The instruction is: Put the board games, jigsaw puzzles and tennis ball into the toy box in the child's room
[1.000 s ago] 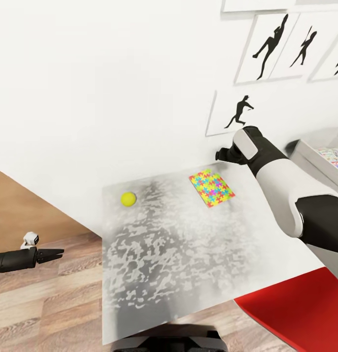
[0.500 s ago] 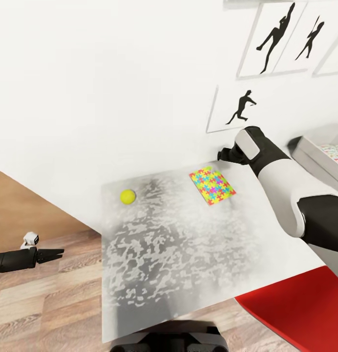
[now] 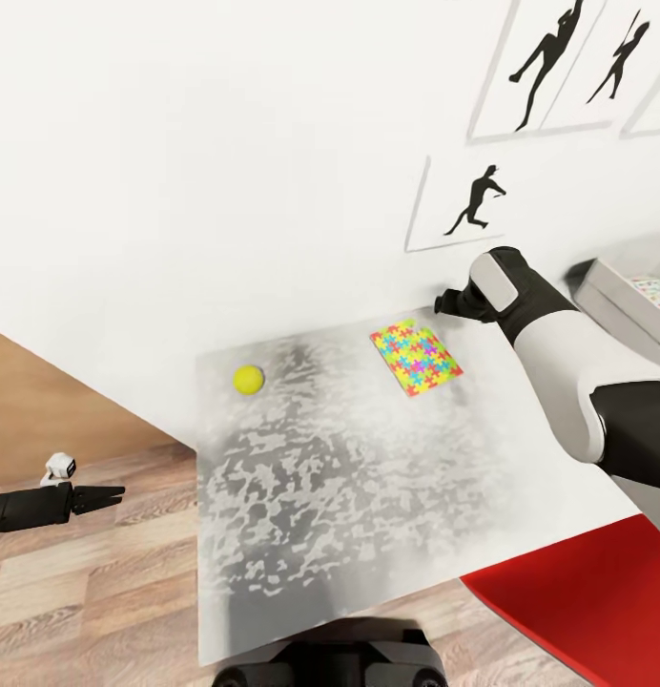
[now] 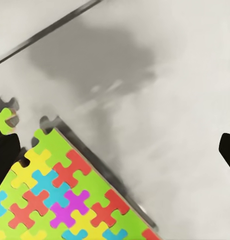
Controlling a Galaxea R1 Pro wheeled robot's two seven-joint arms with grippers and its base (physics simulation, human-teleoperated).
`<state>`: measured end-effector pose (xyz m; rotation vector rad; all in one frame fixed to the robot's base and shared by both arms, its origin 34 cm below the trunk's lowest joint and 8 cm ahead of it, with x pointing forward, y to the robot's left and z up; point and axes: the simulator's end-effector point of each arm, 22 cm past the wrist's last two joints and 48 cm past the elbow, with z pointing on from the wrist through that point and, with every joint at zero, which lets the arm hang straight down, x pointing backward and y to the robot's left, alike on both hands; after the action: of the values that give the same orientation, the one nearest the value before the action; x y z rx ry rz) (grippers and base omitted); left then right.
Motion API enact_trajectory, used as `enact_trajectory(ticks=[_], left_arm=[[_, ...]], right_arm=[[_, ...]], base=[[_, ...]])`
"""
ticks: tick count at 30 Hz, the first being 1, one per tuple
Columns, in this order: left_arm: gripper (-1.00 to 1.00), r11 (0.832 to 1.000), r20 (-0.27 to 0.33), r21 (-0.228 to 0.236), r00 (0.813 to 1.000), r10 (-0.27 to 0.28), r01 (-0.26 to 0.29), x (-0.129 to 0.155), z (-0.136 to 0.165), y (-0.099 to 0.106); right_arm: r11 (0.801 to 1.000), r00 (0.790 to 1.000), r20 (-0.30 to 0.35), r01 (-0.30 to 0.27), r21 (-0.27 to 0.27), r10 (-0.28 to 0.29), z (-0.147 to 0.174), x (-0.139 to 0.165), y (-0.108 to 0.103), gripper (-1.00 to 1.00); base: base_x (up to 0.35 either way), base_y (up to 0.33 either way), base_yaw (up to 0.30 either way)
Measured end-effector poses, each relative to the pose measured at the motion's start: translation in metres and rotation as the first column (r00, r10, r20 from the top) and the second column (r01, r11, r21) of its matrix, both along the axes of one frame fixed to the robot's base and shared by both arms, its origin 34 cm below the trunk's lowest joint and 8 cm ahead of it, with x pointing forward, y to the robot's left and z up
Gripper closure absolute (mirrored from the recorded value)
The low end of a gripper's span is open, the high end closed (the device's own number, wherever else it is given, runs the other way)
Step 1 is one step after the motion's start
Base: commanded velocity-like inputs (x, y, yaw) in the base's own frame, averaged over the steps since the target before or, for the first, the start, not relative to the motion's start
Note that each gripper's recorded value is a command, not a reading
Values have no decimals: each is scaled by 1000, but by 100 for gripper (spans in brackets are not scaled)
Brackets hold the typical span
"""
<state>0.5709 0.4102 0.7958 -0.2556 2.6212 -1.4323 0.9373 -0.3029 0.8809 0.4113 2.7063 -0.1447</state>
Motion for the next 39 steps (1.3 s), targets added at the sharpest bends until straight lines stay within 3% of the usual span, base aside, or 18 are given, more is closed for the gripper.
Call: enact_trajectory(ticks=[39], left_arm=[[-100, 1000, -54, -1, 999, 0, 0, -12, -25, -1]], right_arm=[[1000, 1000, 0, -4, 6, 4, -15, 17, 4, -100]], base=[[0, 0, 0]])
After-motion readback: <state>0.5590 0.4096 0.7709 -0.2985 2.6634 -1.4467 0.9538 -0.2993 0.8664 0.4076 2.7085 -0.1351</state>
